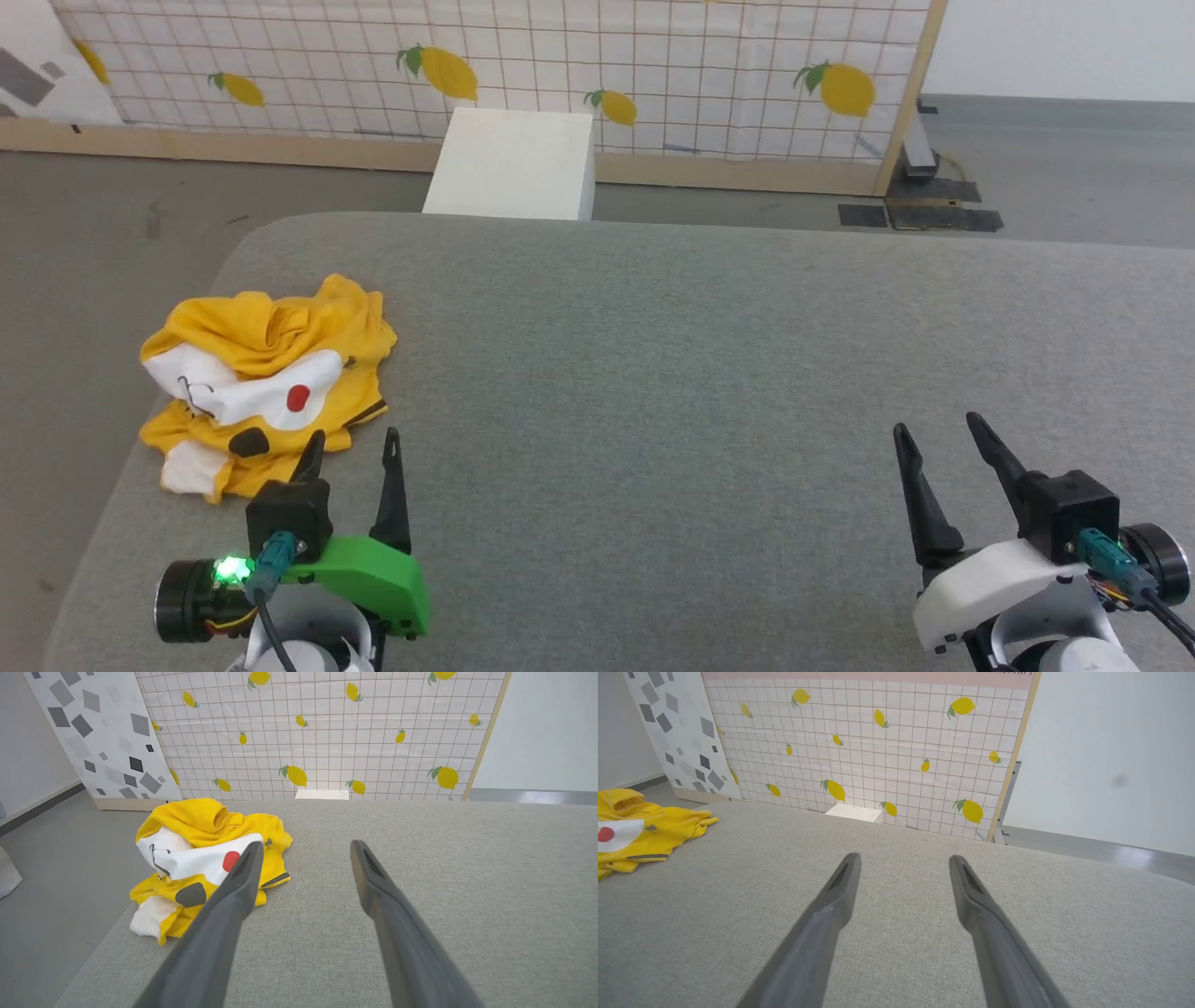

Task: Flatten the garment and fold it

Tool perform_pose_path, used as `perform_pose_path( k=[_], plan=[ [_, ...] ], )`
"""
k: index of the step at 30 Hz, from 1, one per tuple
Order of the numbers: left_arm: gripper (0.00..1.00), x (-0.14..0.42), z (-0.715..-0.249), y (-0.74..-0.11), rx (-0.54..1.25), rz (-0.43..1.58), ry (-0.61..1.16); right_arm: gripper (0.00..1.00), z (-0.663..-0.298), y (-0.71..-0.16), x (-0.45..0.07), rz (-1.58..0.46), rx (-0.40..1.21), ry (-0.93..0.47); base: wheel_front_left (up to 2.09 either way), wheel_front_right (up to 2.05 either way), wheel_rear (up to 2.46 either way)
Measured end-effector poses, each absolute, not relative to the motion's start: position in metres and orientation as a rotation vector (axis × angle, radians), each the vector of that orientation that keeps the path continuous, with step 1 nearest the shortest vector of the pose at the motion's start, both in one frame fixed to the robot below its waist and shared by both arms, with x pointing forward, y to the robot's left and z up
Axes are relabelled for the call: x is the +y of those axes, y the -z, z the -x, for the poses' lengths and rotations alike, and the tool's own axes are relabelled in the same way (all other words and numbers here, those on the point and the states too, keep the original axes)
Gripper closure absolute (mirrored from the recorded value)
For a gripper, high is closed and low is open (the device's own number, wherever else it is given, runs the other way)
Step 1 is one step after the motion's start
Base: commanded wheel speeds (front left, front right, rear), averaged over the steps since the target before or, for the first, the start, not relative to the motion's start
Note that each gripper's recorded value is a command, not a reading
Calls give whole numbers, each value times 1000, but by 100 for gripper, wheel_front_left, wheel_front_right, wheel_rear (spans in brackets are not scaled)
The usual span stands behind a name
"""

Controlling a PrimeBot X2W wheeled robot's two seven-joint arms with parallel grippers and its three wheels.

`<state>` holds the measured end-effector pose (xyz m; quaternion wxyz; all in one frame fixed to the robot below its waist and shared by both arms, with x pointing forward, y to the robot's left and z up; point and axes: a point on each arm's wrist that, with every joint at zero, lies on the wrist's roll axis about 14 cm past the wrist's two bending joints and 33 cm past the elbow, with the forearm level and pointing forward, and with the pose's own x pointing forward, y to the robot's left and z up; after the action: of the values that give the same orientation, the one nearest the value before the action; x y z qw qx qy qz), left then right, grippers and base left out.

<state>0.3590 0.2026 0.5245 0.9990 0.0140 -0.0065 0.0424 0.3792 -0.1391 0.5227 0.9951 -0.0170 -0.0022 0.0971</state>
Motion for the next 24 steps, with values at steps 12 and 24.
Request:
perform_pose_path(
  k=[12, 24],
  plan=[
    [0, 231, -341, -523, -19, -28, -179, 0, -389, -522, -113, 21, -14, -270, 0, 0, 0],
    [0, 258, -321, -525, -36, -26, -271, 0, -398, -524, -84, 7, -32, -349, 0, 0, 0]
  ],
)
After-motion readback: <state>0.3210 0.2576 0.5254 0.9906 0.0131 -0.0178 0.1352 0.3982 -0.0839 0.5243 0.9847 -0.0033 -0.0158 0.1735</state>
